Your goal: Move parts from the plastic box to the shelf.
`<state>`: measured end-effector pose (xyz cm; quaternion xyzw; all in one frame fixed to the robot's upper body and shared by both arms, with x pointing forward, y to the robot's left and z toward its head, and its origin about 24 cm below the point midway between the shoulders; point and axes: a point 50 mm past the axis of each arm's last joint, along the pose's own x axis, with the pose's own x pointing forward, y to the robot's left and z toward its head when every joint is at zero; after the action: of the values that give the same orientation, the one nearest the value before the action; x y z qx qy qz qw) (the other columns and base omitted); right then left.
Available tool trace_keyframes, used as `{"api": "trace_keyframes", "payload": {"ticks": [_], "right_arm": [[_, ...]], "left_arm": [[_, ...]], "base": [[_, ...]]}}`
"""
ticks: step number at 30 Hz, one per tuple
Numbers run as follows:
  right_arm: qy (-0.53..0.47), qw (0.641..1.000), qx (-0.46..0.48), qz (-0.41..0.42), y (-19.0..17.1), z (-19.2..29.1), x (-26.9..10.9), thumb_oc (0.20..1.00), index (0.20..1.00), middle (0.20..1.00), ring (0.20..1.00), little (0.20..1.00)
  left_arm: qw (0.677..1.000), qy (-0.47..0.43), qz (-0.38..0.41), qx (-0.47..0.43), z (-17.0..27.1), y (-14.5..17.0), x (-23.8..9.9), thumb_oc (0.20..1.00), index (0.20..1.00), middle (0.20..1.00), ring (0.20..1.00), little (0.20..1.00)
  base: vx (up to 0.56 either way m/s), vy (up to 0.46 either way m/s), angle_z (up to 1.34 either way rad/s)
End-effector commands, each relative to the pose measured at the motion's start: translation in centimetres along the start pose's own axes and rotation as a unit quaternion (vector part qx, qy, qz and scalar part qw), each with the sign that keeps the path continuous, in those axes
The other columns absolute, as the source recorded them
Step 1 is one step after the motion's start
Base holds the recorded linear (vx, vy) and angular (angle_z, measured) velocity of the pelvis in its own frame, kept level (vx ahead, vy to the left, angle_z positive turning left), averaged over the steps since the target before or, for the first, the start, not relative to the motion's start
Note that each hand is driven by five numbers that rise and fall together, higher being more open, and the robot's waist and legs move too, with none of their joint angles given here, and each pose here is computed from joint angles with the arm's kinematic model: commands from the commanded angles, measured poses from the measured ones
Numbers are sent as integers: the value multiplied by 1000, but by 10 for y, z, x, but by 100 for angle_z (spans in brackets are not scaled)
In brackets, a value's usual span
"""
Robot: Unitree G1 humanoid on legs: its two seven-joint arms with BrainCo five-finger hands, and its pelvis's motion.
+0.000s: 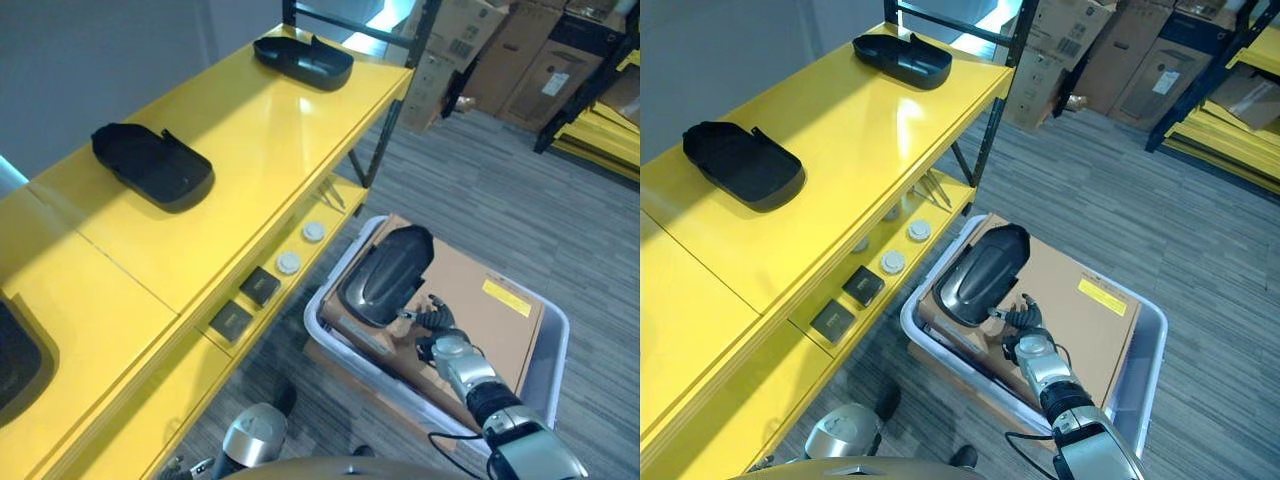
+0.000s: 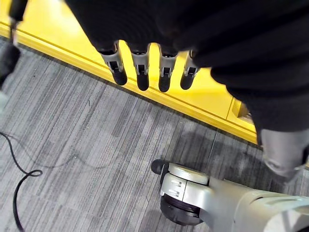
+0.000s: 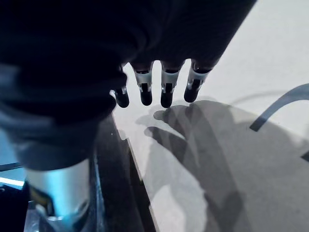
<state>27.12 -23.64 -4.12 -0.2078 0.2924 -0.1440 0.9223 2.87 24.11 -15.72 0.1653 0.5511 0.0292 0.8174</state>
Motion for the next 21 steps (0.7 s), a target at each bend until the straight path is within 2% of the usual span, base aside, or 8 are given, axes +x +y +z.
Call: {"api": "trace_keyframes", "payload": {"ticks": [1,10,16,17,18,21], "right_arm": [[-16,999,-36,-27,-11,6,4,1000,1000,1000,1000,1000],[70,991,-109,-34,-6,-37,4,1000,1000,1000,1000,1000],[126,984,-109,-60,-18,-65,4,1000,1000,1000,1000,1000],[126,984,-108,-61,-19,-65,4,922,922,922,922,922],[126,985,-98,-67,-23,-65,5,200,200,200,200,200],[124,986,-86,-70,-25,-63,6,200,200,200,200,200]], "left_arm": [[1000,7,-5,21,-6,0,-1,1000,1000,1000,1000,1000],[1000,-21,-4,23,12,4,4,1000,1000,1000,1000,1000],[998,-56,0,37,35,15,11,1000,1000,1000,1000,1000],[998,-57,0,37,36,15,11,1000,1000,1000,1000,1000],[997,-65,2,39,40,19,12,1000,1000,1000,1000,1000],[997,-70,5,39,44,22,12,1000,1000,1000,1000,1000]], "base": [[0,0,0],[-27,-14,8],[-87,-73,14],[-84,-59,12],[-51,-39,12],[-25,-27,3]]}}
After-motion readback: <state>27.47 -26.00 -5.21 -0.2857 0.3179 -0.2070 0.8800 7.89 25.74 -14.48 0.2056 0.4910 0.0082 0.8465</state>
